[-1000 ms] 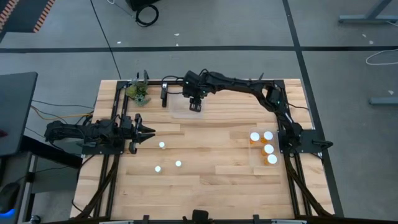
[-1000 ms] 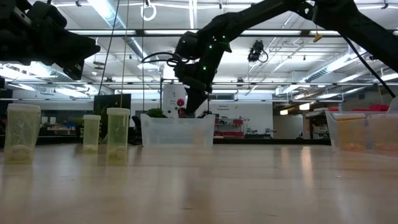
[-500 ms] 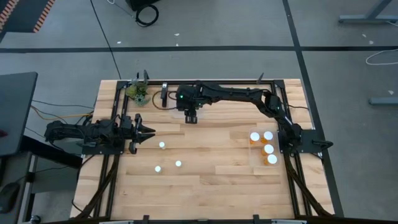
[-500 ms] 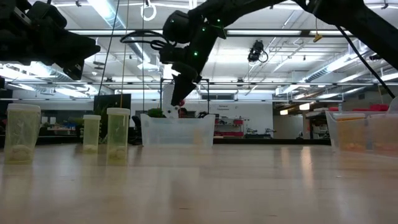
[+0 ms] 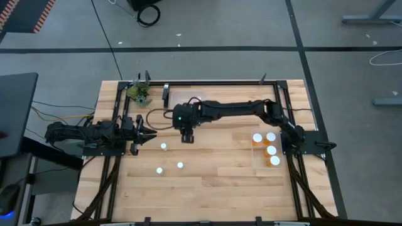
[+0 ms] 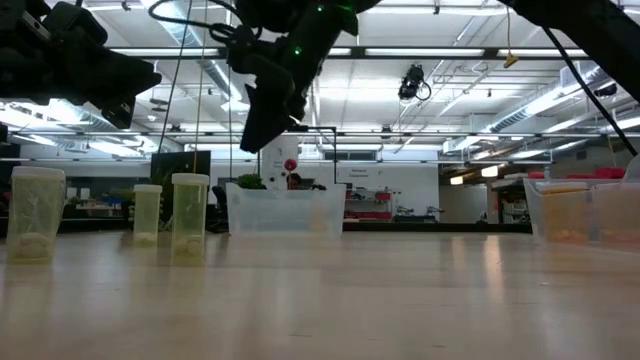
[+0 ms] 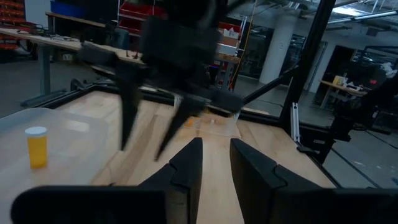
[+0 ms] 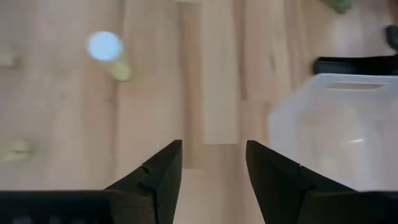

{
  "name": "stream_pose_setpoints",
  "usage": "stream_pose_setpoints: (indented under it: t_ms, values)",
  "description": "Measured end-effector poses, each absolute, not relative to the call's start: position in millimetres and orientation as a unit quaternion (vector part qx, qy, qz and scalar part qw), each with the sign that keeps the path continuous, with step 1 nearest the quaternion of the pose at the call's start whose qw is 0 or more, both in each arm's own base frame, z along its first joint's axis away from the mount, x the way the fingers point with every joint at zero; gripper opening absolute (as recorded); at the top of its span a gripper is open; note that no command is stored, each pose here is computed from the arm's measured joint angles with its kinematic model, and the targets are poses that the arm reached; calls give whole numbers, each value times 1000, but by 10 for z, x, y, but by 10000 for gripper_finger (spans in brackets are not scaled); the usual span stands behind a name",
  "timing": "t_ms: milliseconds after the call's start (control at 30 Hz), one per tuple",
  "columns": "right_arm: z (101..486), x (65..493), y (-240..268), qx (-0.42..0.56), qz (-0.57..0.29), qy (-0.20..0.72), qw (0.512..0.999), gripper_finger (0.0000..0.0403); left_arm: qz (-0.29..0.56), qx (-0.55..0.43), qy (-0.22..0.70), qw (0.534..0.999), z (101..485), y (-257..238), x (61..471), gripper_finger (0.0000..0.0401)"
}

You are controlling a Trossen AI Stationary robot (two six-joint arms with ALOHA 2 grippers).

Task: Pick and place medicine bottles into bin by pill shape (circle, oval)
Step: Put the small yellow pill bottle into the top transparent bin

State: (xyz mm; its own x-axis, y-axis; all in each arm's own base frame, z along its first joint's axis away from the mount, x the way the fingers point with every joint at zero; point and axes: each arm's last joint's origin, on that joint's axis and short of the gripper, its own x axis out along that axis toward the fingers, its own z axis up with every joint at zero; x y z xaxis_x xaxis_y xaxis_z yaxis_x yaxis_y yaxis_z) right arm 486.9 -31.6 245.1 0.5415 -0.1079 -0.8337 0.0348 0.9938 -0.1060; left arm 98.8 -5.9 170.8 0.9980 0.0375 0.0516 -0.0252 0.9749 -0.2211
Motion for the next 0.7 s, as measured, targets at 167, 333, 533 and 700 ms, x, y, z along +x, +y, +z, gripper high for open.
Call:
stream_pose_setpoints:
  t_ms: [167, 333, 533, 700]
  values:
    - [2458, 4888, -17, -46, -38, 470, 881, 185, 16, -111, -28, 993, 1708, -59, 988, 83]
    - [2465, 4893, 226, -42, -26, 463, 885, 185, 16, -111, -28, 993, 1708, -59, 988, 87]
    - [2492, 4913, 489, -40, -8, 439, 897, 185, 16, -111, -28, 993, 1708, -59, 988, 89]
    - [2495, 4897, 655, -48, 8, 437, 898, 185, 16, -111, -28, 993, 1707, -59, 988, 82]
